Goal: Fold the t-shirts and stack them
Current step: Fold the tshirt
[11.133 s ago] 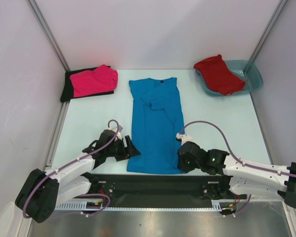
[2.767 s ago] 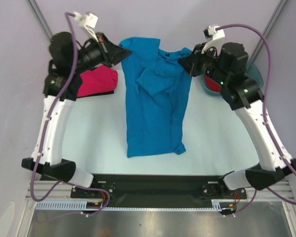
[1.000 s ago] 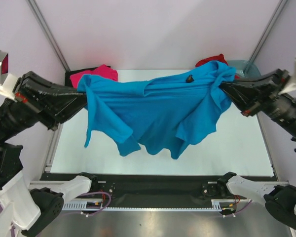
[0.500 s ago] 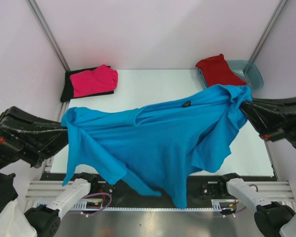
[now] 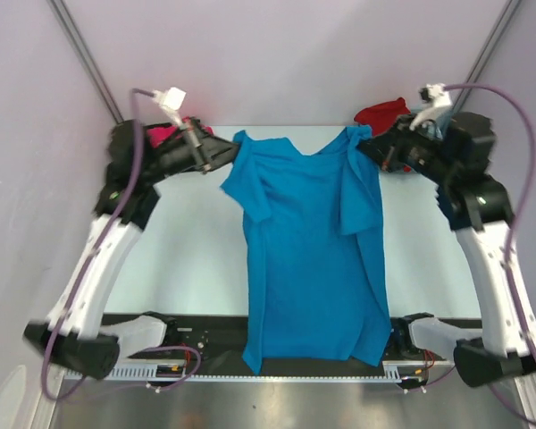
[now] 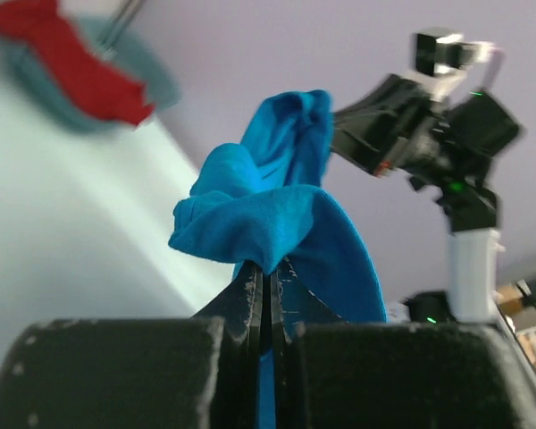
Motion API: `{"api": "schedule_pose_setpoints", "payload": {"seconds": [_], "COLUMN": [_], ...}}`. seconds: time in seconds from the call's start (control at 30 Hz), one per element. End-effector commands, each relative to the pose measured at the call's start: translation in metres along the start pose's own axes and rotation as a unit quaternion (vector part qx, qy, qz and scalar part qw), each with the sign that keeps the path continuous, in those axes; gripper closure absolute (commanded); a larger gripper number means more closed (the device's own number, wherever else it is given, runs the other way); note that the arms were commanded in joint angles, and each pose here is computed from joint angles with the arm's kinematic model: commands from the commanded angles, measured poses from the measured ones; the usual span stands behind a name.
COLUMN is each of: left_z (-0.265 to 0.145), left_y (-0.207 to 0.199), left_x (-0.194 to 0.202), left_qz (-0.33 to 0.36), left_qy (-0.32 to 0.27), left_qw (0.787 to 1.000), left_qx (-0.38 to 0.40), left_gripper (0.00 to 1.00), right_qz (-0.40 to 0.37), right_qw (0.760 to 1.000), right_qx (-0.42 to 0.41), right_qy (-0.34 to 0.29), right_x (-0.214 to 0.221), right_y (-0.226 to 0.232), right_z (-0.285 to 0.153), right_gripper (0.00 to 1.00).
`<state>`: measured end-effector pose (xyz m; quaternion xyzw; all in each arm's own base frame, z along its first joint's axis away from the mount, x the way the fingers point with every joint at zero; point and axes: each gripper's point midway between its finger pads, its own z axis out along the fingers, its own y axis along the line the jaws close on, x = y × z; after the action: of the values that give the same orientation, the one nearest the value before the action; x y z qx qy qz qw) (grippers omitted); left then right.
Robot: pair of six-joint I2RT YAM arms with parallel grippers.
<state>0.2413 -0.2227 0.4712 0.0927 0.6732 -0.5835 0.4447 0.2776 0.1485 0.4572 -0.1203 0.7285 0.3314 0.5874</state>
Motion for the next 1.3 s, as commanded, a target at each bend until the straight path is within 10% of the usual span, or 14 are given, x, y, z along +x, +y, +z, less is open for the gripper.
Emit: {"api": "schedule_pose_setpoints", "payload": {"seconds": [0.0,0.6,1.2,1.27], "left_z": [0.038,0.170,0.162,0.163], "left_y": [0.078,0.438,0.552,0.553], "left_x": [-0.003,0.002,-0.008,-0.012], "left_qz": [-0.009,-0.126,-0.145,-0.135], "left_qy": [-0.009,0.050,-0.027,-0.034], "left_qw": [0.999,0.972,0.970,0.972], "left_qx": [-0.048,-0.192,-0.192,-0.188], "left_gripper": [1.00,1.00,0.99,0.82], "right_qz": [0.005,0.042,0.009,-0.009], "right_qw": [0.999,0.988,0.975,0.972], "right_qx": [0.033,0.095,0.207,0.225], "right_qy": [0.001,0.111,0.082,0.073], "right_x": [0.016,0.163,0.199,0.195], "right_y": [-0.045,-0.244,-0.349,-0.360], "right_z": [0.052,0.299,0.363,0.362], "right_gripper": [1.00,1.00,1.00,1.00]}}
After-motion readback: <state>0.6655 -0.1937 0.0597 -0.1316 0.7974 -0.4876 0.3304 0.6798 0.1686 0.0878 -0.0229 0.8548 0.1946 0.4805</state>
